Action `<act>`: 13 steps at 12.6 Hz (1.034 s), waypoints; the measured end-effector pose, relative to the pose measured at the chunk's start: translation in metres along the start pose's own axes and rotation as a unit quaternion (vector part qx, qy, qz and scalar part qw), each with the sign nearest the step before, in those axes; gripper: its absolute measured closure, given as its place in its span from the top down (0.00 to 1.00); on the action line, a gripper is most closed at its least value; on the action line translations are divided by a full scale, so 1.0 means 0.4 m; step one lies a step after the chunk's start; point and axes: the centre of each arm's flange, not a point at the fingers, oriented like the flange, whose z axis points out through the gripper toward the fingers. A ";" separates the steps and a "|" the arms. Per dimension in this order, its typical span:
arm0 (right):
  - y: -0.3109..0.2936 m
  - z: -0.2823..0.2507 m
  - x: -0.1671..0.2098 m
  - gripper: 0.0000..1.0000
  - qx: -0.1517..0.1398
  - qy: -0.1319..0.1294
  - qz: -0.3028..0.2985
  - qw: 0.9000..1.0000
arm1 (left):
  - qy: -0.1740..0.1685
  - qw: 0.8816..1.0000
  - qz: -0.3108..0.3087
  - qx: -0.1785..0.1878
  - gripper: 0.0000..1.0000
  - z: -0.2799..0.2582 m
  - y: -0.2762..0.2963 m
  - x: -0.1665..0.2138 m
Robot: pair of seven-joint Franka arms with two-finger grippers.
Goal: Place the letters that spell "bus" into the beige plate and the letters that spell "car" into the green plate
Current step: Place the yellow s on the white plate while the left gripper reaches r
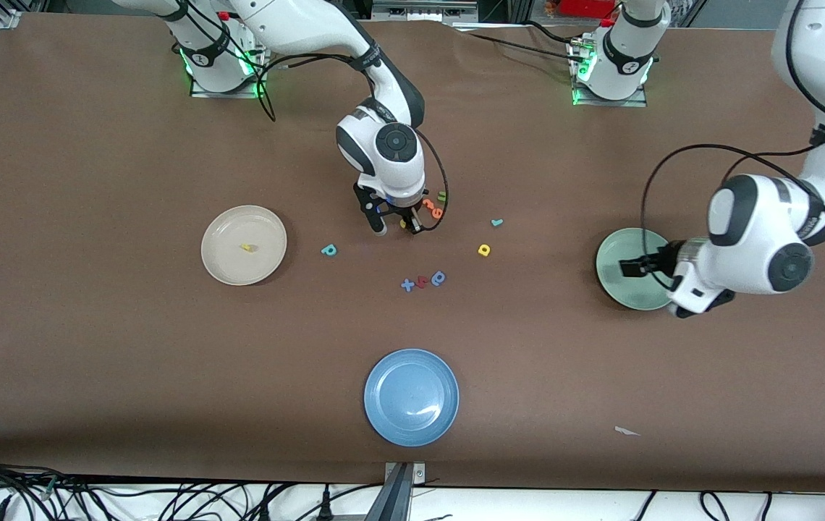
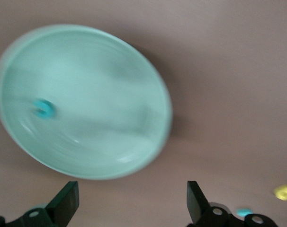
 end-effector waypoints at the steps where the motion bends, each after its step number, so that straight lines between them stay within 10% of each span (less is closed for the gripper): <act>1: -0.009 -0.017 0.020 0.23 -0.005 0.007 -0.015 1.000 | 0.001 1.000 -0.009 -0.002 1.00 0.004 0.069 -0.039; 7: -0.019 -0.168 0.285 0.23 -0.067 0.048 -0.150 0.985 | 0.037 0.997 -0.054 -0.045 1.00 0.199 0.294 -0.234; 13: 0.112 -0.136 0.568 0.22 -0.091 0.049 -0.238 0.966 | 0.051 0.994 -0.093 -0.012 1.00 0.367 0.399 -0.415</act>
